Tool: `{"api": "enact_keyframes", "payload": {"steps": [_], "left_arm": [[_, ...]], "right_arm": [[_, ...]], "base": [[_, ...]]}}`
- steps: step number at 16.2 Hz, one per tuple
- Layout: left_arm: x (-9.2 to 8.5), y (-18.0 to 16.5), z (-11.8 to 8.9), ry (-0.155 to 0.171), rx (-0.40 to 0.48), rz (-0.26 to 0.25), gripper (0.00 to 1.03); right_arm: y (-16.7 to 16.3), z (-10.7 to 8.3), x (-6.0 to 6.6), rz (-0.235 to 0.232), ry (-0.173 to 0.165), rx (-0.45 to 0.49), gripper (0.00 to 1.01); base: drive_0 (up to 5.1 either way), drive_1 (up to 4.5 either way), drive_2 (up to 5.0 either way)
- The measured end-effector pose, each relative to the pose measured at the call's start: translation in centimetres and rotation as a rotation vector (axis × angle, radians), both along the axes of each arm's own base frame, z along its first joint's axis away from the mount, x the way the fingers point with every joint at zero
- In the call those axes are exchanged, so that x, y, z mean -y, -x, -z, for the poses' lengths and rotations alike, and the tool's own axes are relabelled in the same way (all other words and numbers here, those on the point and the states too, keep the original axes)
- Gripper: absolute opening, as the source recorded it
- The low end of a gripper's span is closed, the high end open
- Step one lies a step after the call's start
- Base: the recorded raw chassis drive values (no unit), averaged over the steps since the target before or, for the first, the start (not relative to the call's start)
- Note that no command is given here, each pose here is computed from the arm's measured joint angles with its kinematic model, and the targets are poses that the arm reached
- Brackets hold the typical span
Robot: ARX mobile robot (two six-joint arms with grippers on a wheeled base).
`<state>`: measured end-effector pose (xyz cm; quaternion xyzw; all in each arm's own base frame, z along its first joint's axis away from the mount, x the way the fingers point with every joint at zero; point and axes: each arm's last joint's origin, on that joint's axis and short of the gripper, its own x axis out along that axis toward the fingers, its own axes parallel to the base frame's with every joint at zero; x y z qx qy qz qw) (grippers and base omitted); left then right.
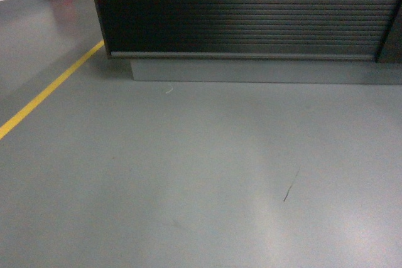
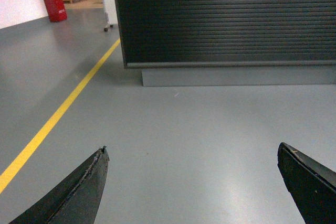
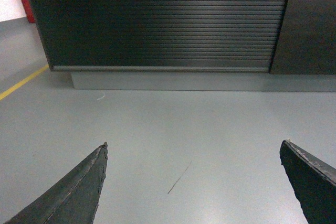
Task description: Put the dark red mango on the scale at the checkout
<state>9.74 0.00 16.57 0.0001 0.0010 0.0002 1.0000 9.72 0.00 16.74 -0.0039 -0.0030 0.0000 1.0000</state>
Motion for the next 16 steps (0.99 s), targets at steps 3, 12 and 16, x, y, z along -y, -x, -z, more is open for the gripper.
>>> {"api": "enact_keyframes", "payload": {"steps": [3, 12, 16], "left_arm": [[0.0, 0.0, -0.04, 0.0, 0.005, 0.0, 0.98], [0.0, 0.0, -0.03, 0.0, 0.003, 0.0, 0.98], [0.0, 0.0, -0.03, 0.0, 0.003, -0.001, 0.98]], "right_arm": [[0.0, 0.01, 0.0, 0.0, 0.0, -0.001, 0.98], [0.0, 0.02, 0.0, 0.0, 0.0, -0.002, 0.98], [0.0, 0.01, 0.0, 0.0, 0.0, -0.001, 0.98]], "base": [[0.0, 4.22, -4.3], [0.0, 4.27, -4.2], [0.1, 4.34, -4.2]]}}
